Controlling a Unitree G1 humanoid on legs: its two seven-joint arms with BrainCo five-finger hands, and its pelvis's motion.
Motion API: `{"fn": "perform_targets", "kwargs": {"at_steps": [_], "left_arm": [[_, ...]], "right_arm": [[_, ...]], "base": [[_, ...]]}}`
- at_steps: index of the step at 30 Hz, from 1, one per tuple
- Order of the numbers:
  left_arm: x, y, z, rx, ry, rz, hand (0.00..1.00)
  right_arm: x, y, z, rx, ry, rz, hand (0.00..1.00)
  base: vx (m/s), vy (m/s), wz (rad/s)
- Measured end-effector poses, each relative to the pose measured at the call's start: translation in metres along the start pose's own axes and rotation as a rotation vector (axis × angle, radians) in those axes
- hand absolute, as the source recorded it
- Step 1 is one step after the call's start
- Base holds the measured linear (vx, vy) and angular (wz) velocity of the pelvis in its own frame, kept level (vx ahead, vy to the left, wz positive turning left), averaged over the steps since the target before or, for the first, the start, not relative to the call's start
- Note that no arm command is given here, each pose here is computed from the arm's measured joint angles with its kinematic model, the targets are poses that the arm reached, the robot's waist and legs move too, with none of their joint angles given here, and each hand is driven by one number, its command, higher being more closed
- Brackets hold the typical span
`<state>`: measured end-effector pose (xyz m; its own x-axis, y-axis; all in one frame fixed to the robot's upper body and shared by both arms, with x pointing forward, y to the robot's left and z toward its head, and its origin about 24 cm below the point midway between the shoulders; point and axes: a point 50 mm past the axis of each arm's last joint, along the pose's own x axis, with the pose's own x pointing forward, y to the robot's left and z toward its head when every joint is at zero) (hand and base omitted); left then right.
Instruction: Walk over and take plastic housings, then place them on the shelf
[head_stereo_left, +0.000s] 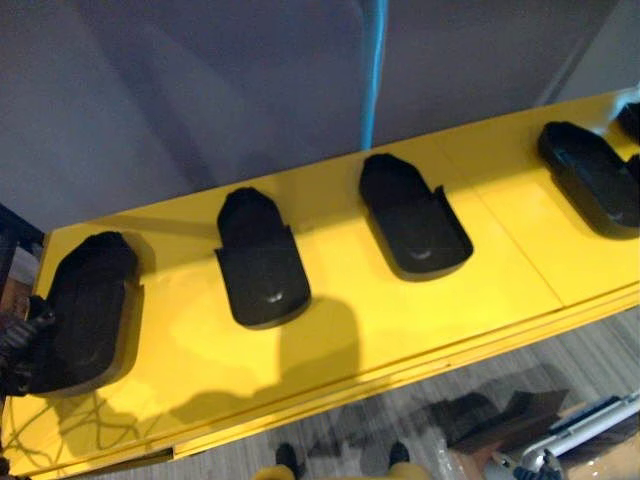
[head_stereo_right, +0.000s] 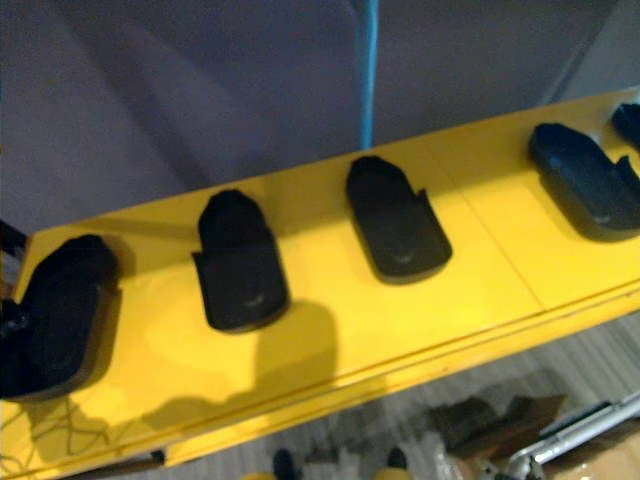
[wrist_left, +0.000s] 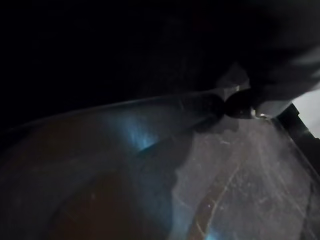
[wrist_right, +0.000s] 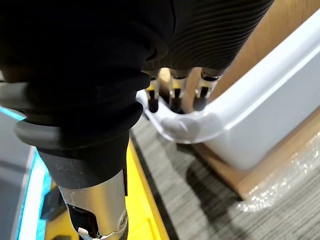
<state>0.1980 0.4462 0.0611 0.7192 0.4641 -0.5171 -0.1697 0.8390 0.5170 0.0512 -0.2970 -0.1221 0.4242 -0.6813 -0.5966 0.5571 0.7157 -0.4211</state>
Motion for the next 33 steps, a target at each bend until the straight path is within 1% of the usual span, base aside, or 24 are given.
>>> {"fn": "perform_targets", "kwargs": {"at_steps": [2,13,15,16,17,18,19,21,23,27,33], "left_arm": [[0.002,-0.007,0.000,-0.024,-0.013,0.003,1.00],[0.002,-0.013,-0.002,-0.017,-0.033,0.045,1.00],[0.001,-0.015,-0.002,-0.012,-0.039,0.055,1.00],[0.001,-0.015,-0.001,-0.012,-0.042,0.059,1.00],[0.001,-0.015,-0.001,-0.012,-0.042,0.060,1.00],[0.001,-0.015,0.001,-0.014,-0.045,0.060,1.00],[0.002,-0.015,0.003,-0.017,-0.052,0.059,1.00],[0.005,-0.016,0.012,-0.029,-0.073,0.058,1.00],[0.008,-0.018,0.021,-0.027,-0.093,0.053,1.00],[0.011,-0.020,0.033,-0.023,-0.122,0.058,1.00],[0.013,-0.020,0.042,-0.023,-0.132,0.076,1.00]], "right_arm": [[0.000,0.000,0.001,0.001,-0.005,0.000,0.00],[0.000,0.001,0.002,0.000,-0.018,0.018,0.00],[0.000,0.006,0.009,-0.042,-0.070,0.085,0.00],[-0.002,0.014,0.018,-0.108,-0.132,0.167,0.00],[-0.003,0.019,0.023,-0.153,-0.168,0.214,0.00],[-0.007,0.034,0.034,-0.261,-0.240,0.343,0.00],[-0.009,0.043,0.038,-0.309,-0.270,0.409,0.00],[-0.014,0.055,0.040,-0.350,-0.294,0.489,0.00],[-0.015,0.063,0.043,-0.354,-0.310,0.524,0.00],[-0.016,0.068,0.047,-0.382,-0.329,0.557,0.00],[-0.013,0.071,0.053,-0.362,-0.343,0.545,0.00]], "base": [[0.00,0.000,0.00],[0.00,0.000,0.00],[0.00,0.000,0.00],[0.00,0.000,0.00],[0.00,0.000,0.00],[-0.01,-0.004,0.05],[-0.01,-0.006,0.09],[-0.02,-0.003,0.20],[-0.02,0.005,0.18],[0.03,0.006,0.25],[0.03,-0.003,0.07]]}}
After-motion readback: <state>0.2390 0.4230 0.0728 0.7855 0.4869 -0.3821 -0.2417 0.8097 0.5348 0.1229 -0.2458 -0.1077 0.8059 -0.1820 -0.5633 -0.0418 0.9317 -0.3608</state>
